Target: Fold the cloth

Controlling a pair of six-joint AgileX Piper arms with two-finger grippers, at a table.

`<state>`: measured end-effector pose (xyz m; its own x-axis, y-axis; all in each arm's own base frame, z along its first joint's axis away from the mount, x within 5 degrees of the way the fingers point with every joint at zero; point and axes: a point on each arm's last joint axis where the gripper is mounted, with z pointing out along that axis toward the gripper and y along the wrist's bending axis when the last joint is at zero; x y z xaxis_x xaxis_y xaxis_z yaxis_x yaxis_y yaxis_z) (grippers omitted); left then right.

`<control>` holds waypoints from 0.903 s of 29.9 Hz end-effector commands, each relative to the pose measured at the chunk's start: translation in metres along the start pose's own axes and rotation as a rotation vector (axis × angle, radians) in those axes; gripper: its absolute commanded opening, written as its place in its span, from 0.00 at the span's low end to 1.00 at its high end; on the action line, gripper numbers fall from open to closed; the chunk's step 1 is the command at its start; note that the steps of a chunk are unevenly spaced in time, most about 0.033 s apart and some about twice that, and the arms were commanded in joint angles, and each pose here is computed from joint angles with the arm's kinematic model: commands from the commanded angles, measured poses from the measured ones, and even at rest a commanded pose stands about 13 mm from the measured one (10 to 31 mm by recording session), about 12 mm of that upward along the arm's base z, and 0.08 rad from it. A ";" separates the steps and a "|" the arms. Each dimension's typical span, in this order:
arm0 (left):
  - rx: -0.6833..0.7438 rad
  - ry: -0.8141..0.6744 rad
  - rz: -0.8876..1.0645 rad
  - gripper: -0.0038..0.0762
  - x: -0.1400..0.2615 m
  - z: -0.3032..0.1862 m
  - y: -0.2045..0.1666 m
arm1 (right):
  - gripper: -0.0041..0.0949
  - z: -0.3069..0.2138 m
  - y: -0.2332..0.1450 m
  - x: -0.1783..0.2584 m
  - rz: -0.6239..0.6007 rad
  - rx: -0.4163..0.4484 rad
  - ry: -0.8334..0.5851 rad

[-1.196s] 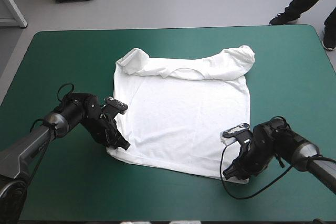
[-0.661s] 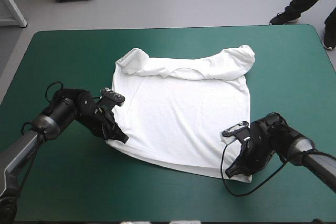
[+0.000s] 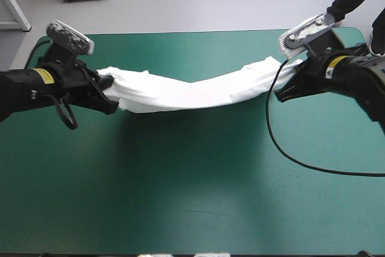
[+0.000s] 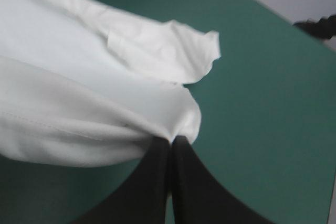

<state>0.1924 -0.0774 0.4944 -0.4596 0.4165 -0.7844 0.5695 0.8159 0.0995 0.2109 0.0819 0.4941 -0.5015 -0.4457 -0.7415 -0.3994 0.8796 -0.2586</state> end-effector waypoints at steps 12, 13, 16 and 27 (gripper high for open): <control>-0.240 -0.868 0.128 0.04 -0.070 -0.178 -0.013 | 0.02 -0.169 -0.040 -0.057 0.061 0.186 -0.851; -0.251 -0.906 0.132 0.04 -0.071 -0.185 -0.014 | 0.02 -0.182 -0.043 -0.059 0.060 0.209 -0.931; -0.278 -0.975 0.149 0.04 -0.073 -0.198 -0.015 | 0.02 -0.213 -0.047 -0.060 0.050 0.262 -1.106; -0.410 -1.200 0.215 0.04 -0.086 -0.217 -0.011 | 0.02 -0.244 -0.051 -0.065 0.052 0.323 -1.350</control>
<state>0.0831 -0.0396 0.6787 0.5106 0.1458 -0.8473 0.2808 0.9032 0.3247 0.0808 0.0278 0.6979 0.6030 -0.0648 -0.7951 -0.1659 0.9647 -0.2044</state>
